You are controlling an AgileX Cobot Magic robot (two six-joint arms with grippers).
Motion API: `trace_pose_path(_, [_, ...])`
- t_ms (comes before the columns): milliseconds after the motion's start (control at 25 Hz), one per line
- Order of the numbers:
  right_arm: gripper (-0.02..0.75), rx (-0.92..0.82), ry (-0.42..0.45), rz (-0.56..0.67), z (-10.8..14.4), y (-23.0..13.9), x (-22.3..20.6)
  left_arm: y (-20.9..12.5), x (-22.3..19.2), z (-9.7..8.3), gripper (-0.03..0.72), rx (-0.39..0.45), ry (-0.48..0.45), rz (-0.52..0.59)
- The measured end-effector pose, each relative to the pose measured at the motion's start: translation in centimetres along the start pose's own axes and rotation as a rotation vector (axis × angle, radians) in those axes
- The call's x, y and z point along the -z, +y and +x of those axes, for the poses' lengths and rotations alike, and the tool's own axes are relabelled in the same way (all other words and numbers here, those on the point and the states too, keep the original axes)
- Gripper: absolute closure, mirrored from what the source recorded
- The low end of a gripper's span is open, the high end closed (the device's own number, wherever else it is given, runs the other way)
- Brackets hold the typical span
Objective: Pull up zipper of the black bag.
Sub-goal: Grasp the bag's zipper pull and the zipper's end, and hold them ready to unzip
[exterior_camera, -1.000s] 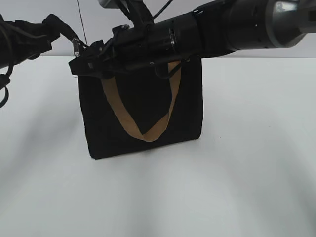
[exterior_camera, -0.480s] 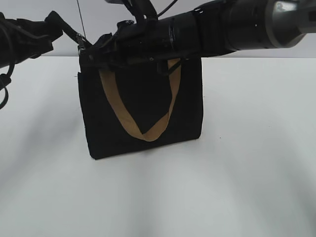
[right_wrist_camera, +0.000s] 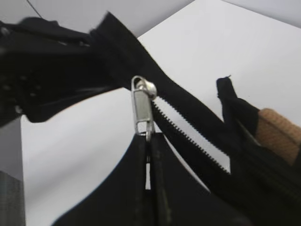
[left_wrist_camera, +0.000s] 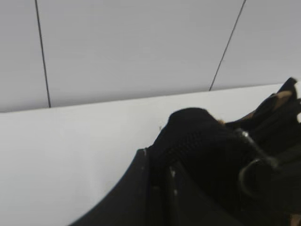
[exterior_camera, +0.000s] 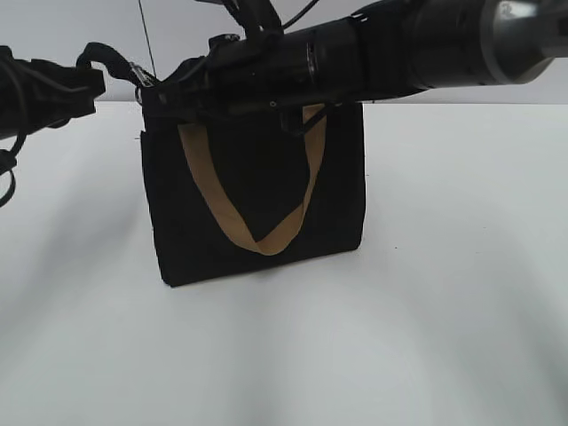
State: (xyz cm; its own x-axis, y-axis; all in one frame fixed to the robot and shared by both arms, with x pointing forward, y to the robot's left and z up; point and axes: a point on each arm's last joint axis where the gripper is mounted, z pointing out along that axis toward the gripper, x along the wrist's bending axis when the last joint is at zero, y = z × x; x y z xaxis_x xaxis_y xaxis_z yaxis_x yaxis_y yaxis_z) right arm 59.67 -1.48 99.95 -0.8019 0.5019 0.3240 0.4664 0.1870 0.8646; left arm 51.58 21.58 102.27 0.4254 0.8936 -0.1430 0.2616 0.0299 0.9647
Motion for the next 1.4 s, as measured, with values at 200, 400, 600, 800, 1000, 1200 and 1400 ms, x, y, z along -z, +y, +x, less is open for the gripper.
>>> trace_pose_path(200, [0.753, -0.082, 0.07, -0.016, -0.1, 0.6, 0.9, -1.6, -0.4, 0.8, 0.668, 0.006, 0.066, 0.128])
trace_pose_path(400, [0.753, -0.17, 0.074, -0.026, -1.5, 0.8, 1.8, -2.6, -0.8, 1.1, 0.668, 0.012, 0.086, 0.184])
trace_pose_path(600, [0.753, -0.181, 0.062, 0.018, -2.3, 0.5, 2.4, -2.7, -0.8, 1.2, 0.668, 0.012, 0.091, 0.196])
trace_pose_path(800, [0.753, -0.139, 0.014, 0.07, -3.5, 0.0, 2.9, -2.7, -0.6, 2.0, 0.668, 0.033, 0.127, 0.198])
trace_pose_path(1000, [0.753, -0.131, -0.044, 0.07, -5.1, 0.0, 3.7, -3.0, -0.4, 2.8, 0.668, 0.091, 0.186, 0.223])
trace_pose_path(1200, [0.753, -0.152, -0.085, 0.052, -7.0, 0.1, 5.0, -3.0, -0.4, 2.8, 0.668, 0.094, 0.19, 0.226])
trace_pose_path(1400, [0.753, -0.143, -0.131, 0.038, -9.0, 0.8, 7.7, -3.0, -0.4, 2.9, 0.668, 0.095, 0.191, 0.226])
